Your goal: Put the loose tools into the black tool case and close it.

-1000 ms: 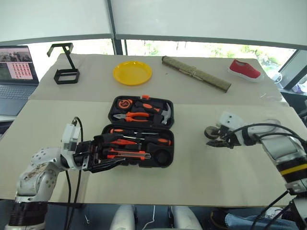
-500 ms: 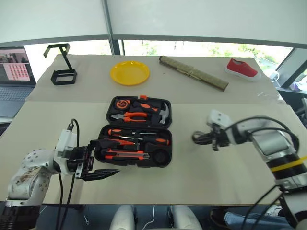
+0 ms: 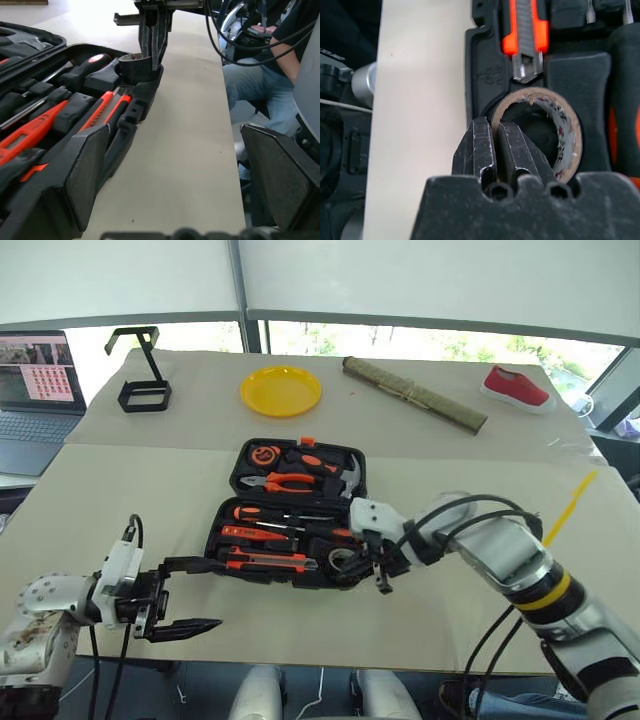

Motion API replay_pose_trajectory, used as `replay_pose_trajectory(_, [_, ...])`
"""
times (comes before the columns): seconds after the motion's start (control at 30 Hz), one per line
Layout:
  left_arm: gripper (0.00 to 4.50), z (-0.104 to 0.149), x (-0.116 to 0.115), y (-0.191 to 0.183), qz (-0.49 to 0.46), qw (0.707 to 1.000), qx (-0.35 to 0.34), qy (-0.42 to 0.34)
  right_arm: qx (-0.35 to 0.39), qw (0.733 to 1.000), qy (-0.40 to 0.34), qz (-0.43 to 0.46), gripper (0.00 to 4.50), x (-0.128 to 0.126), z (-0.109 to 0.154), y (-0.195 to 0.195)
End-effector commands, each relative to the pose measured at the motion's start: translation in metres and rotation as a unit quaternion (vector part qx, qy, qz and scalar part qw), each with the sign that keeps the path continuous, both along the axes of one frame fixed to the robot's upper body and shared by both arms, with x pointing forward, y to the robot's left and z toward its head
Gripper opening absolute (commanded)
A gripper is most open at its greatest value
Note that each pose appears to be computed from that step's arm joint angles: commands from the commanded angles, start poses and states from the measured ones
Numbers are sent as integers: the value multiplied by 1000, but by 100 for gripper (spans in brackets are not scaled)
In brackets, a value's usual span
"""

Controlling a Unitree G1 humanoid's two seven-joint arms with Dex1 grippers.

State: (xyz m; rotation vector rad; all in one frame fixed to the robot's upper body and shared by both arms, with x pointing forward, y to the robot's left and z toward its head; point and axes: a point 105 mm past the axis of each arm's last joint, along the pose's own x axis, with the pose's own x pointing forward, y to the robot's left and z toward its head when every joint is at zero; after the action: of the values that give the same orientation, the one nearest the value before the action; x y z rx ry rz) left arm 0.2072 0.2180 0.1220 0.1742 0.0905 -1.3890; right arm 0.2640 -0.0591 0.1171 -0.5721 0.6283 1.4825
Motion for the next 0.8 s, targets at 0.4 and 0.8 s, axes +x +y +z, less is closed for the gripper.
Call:
replay_pose_trajectory(0.4, [450,-2,22,18,138,987,74,19,-4,998,-25,64,269,-13,10,-2])
replay_pose_trajectory(0.8, [340,22,74,61,353,936,13,-5,146,985,-57,-77,302,29,44,-62])
